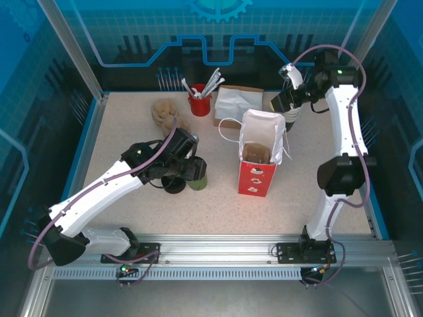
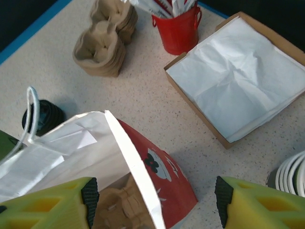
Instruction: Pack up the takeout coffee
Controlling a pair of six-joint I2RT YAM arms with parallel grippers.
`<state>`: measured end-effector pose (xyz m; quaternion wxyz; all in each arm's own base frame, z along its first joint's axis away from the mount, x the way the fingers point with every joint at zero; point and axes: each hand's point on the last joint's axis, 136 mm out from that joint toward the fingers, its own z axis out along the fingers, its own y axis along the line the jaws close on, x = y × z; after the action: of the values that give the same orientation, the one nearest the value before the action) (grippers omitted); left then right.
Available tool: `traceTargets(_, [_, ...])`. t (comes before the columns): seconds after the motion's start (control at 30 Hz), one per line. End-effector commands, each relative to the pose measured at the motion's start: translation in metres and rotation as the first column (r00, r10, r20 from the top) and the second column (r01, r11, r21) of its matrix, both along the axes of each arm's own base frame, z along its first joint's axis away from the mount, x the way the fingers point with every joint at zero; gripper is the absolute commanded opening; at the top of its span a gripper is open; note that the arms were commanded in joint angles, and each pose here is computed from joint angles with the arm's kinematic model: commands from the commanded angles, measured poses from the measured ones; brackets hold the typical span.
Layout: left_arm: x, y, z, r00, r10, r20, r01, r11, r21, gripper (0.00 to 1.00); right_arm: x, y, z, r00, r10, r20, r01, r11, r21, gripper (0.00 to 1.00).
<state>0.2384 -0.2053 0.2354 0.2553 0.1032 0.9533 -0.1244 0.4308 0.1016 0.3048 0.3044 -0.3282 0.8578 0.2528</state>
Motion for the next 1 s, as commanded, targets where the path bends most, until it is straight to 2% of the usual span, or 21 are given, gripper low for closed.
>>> traceTargets(0.0, [-0.008, 0.003, 0.009, 0.999, -0.030, -0.020, 0.030, 0.999, -0.011, 0.67, -0.017, 0.013, -0.012, 0.991, 0.129, -0.043, -0.131, 0.990, -0.049, 0.68])
traceTargets(0.17, [-0.007, -0.002, 0.009, 0.999, -0.034, -0.037, 0.033, 0.999, -0.025, 0.66, -0.019, 0.027, -0.022, 0.976, 0.211, -0.046, -0.214, 0.976, -0.051, 0.68])
traceTargets(0.43, [-0.004, -0.003, 0.014, 0.999, -0.037, -0.039, 0.036, 0.999, -0.018, 0.67, -0.015, 0.036, -0.044, 0.962, 0.257, -0.088, -0.264, 0.962, -0.074, 0.66])
traceTargets(0.7, [-0.001, -0.007, 0.012, 0.998, -0.037, -0.050, 0.036, 0.999, -0.016, 0.66, -0.009, 0.033, -0.061, 0.956, 0.268, -0.121, -0.280, 0.955, -0.095, 0.55])
traceTargets(0.97, [0.002, -0.011, 0.010, 0.997, -0.043, -0.057, 0.042, 0.999, -0.016, 0.66, -0.004, 0.037, -0.058, 0.957, 0.274, -0.091, -0.282, 0.956, -0.087, 0.35])
